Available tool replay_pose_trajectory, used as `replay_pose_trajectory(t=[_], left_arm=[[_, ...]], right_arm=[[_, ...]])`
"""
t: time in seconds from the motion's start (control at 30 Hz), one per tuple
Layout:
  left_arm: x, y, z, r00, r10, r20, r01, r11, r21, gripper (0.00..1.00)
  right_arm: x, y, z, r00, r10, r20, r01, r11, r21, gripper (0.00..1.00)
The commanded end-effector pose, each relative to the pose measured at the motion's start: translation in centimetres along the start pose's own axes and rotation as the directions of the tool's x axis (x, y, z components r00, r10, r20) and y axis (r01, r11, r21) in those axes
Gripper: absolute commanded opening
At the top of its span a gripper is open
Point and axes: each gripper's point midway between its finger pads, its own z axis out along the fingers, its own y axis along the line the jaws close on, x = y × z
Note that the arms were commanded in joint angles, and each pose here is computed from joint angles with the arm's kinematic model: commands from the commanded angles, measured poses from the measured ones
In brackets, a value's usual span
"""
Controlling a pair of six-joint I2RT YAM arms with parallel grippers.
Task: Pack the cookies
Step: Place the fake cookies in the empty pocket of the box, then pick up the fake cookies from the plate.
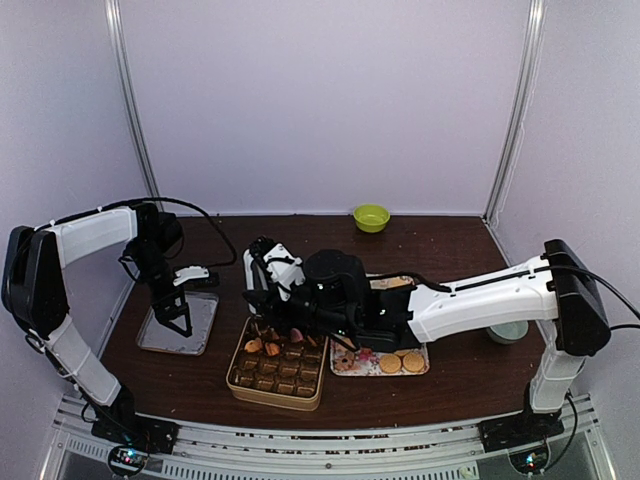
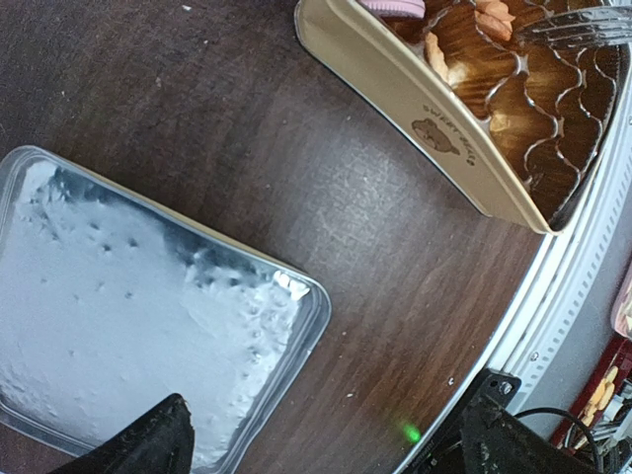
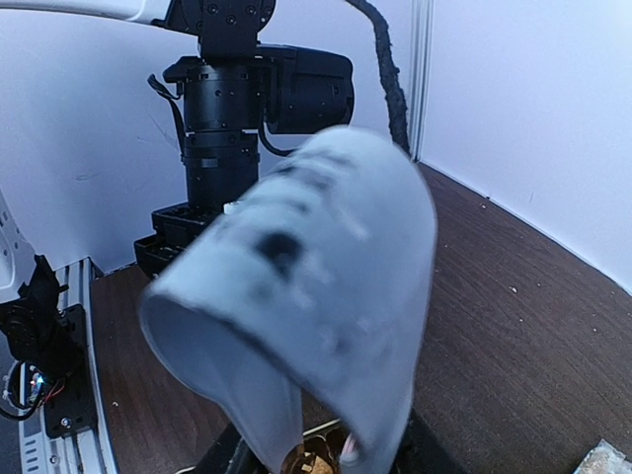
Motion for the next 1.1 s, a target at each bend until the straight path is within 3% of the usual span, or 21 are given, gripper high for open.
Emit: replay_pose_trajectory(t=[0.0,0.27,0.67,1.07], left_arm=[[0.1,-0.3,-0.4,1.000,0.000,0.015,0.000,1.000,0.000,0.98],[-0.1,-0.3,-0.5,1.000,0.000,0.021,0.000,1.000,-0.001,0.98],[-0.6,-0.2,-0.4,0.999,0.002,0.035,-0.002,1.000,0.015,0.97],[-0.6,-0.2,-0.5,0.999,-0.002,0.034,0.002,1.000,0.010,0.97]], right_arm=[[-3.0,-0.7,-1.1,0.996,0.028,0.087,-0.030,0.999,0.018,0.38],[-2.9,-3.0,-2.6,0.995,0.036,0.092,-0.045,0.994,0.097,0.34],[2.5,-12.0,-11.4,0.996,0.078,0.039,-0.087,0.911,0.403,0.38],[6.7,-14.1,-14.1,0.991,0.131,0.015,-0.123,0.874,0.470,0.43]])
